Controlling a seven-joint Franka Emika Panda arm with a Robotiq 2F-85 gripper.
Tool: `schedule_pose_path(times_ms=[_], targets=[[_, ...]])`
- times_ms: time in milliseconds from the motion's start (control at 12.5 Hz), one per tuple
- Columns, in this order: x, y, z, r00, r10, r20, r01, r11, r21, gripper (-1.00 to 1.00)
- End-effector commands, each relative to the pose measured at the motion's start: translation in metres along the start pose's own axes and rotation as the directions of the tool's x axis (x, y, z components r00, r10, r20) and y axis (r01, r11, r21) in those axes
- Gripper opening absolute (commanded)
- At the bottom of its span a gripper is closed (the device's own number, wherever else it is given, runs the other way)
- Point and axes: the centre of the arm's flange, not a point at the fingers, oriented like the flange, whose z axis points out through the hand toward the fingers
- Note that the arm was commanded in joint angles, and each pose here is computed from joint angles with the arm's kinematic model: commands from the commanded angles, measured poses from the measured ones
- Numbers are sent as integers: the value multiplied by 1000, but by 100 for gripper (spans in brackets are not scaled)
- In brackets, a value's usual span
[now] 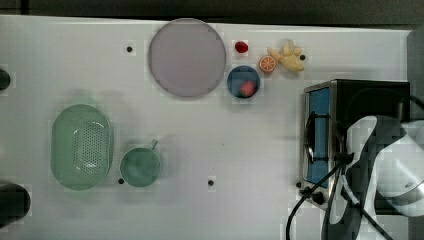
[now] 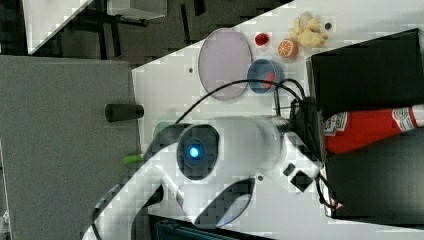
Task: Pick Ketchup from oven and place it on table.
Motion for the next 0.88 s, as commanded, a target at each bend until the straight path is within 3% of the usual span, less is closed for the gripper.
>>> schedule_pose_path(times_ms=[80,240,400,640,880], targets=[[-6,-20,-78,998,-36,-57,39,998,58,29],[-33,-32,-127,992,-110,-60,113,993,40,29],[-75,-42,-165,972,-235,-28,236,971,31,29],[-150,-61,-194,895,-446,-13,446,893,59,29],[-224,-81,-194,820,-573,-2,571,818,64,29]])
